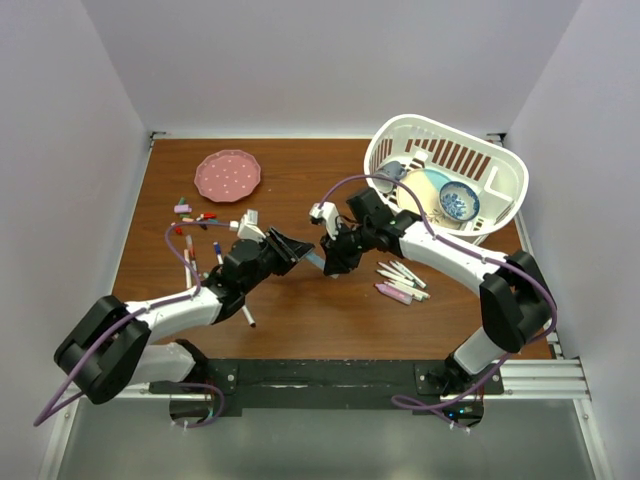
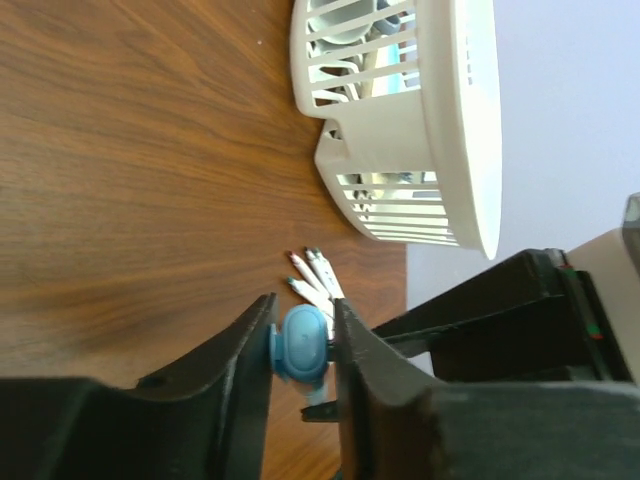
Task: Open the pen caps
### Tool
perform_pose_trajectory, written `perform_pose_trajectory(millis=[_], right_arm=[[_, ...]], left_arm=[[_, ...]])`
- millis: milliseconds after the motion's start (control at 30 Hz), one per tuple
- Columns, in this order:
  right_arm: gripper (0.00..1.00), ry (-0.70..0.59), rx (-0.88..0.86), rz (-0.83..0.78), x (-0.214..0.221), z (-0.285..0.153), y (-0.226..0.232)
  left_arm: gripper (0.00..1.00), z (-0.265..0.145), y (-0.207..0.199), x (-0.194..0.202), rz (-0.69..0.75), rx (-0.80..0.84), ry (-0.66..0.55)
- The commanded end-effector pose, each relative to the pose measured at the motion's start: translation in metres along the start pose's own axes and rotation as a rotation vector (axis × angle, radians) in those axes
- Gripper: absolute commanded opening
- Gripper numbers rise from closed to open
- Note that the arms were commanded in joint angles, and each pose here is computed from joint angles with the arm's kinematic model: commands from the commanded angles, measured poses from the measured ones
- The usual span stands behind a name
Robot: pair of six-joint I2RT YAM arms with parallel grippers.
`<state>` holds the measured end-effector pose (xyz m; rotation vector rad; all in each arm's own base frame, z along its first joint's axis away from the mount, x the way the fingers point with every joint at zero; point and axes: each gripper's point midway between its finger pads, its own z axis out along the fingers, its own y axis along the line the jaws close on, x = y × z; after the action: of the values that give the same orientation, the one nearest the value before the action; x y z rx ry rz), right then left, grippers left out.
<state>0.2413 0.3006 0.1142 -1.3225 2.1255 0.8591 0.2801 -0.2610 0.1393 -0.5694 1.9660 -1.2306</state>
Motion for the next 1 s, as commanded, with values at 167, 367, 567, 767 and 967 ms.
perform_pose_trajectory(millis=[167,367,567,767,967], right_arm=[[0.28,-0.103,-0.118,-0.034,-0.019,-0.01,0.022],[0.69,-0.116,-0.217,-0.028,-0.02,-0.009,0.036],[0.0,-0.131,-0.264,0.01,-0.021,-0.012,0.044],[0.0,-0.101,-0.251,0.035,-0.005,-0.009,0.041],[0.0,-0.108,-0.244,0.031,-0.002,-0.015,0.038]], left_arm=[[0.0,-0.002,-0.048,-0.002,0.089,0.207,-0.007],[0.0,-0.005,-0.065,0.018,0.159,0.326,0.099],[0.0,-0.006,-0.062,0.006,0.229,0.284,0.051],[0.0,-0.016,-0.06,-0.128,0.231,0.094,-0.367],[0.0,-0.055,-0.057,-0.244,0.151,-0.027,-0.667]])
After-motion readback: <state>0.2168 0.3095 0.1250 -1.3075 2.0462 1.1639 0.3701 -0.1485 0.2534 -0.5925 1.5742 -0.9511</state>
